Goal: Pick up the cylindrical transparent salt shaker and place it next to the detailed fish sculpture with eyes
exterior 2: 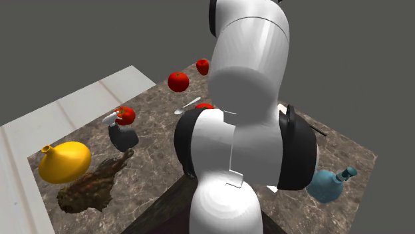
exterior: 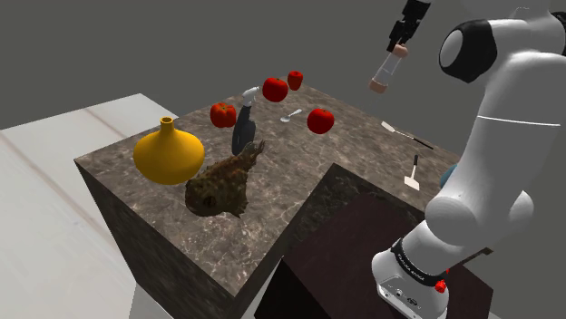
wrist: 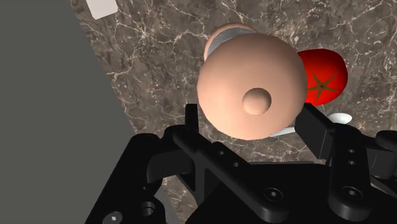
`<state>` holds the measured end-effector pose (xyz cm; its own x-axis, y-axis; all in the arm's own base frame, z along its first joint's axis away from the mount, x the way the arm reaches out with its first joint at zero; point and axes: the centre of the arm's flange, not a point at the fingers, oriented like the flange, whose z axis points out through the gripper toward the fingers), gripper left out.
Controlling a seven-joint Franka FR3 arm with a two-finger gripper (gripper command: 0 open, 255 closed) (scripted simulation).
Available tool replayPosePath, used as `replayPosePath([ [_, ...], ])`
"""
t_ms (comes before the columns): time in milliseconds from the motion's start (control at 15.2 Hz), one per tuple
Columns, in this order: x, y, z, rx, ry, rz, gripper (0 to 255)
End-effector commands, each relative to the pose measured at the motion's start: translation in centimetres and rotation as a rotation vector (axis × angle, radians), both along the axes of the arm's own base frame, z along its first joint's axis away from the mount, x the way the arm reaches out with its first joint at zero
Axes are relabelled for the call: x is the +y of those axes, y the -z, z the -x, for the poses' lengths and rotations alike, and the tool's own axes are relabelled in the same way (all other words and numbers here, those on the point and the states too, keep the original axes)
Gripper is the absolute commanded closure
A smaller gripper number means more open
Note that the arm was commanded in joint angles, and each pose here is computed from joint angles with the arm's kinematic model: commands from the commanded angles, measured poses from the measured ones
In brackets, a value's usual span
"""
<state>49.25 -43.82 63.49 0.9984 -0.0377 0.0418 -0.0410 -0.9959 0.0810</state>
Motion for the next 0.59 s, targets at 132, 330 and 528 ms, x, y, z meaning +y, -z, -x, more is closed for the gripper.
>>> replayPosePath([
  [132,-0.1,-2.2,0.0,0.000,0.000,0.000,255],
  [330,2.6,-2.5,0.3,0.000,0.000,0.000,255],
  [528,6.5,-2.5,0.7,0.000,0.000,0.000,255],
])
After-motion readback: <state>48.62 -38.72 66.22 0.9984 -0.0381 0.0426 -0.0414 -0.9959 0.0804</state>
